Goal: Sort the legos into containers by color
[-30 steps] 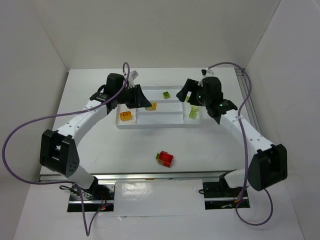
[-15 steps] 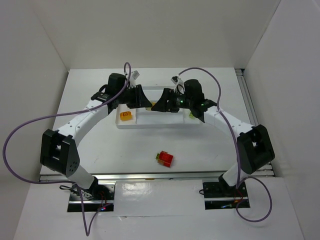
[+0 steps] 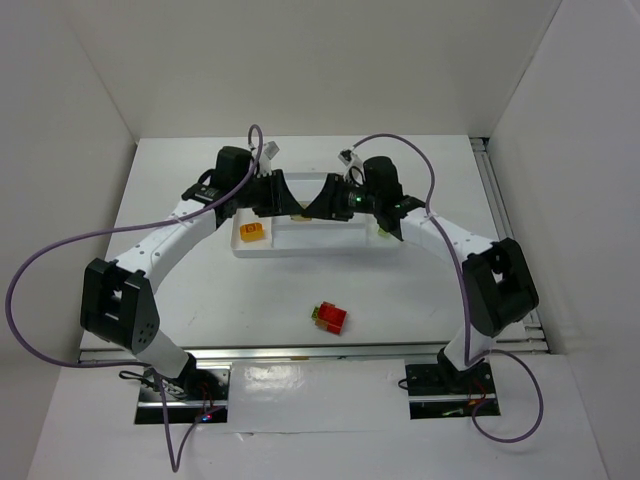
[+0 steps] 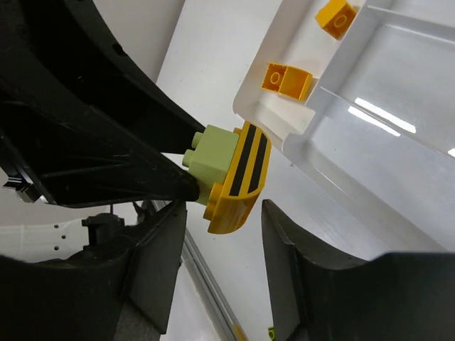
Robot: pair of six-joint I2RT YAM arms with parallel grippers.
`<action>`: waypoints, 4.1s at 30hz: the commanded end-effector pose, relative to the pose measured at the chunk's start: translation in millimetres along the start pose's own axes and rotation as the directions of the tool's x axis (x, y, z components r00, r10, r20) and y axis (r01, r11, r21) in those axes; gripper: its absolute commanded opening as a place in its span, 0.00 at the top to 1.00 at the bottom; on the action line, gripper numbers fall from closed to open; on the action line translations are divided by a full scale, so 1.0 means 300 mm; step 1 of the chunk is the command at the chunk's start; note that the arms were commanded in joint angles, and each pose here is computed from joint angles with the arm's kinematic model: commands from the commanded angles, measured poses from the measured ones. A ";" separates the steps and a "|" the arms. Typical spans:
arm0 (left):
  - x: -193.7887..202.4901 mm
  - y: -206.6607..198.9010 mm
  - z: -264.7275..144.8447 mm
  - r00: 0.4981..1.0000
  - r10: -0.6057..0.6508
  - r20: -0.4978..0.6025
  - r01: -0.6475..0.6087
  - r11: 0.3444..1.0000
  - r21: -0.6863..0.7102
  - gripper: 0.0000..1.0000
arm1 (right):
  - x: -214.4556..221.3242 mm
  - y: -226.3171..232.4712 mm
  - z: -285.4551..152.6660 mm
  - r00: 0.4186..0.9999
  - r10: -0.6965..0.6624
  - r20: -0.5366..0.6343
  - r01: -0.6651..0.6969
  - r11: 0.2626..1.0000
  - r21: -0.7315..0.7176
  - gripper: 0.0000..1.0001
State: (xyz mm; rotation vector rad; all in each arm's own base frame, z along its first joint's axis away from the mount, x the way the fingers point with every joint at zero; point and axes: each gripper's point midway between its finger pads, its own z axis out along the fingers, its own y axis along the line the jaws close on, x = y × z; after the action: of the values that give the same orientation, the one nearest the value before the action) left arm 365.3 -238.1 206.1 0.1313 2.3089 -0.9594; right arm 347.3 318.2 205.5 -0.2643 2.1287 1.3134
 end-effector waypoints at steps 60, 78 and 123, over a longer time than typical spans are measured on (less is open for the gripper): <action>-0.161 0.110 -0.512 0.950 0.007 0.311 0.095 0.945 -0.314 1.00 | -0.310 -0.092 0.464 0.984 -0.098 0.151 0.080 0.990 0.117 0.24; 0.038 -0.356 0.301 0.971 0.187 -0.147 -0.160 0.971 0.179 1.00 | -0.196 -0.393 -0.807 0.755 -0.214 0.620 -0.443 0.531 0.722 0.19; -0.182 -0.007 -0.147 0.970 0.162 0.181 -0.079 0.916 -0.394 0.26 | 0.376 -0.137 -0.465 0.971 -0.226 -0.072 0.234 0.862 0.450 0.10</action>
State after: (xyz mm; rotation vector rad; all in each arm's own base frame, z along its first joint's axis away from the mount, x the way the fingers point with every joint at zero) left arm 393.4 -225.0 288.0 0.0517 2.1471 -0.5058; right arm 226.2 165.5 151.9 -0.1048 2.3001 0.6023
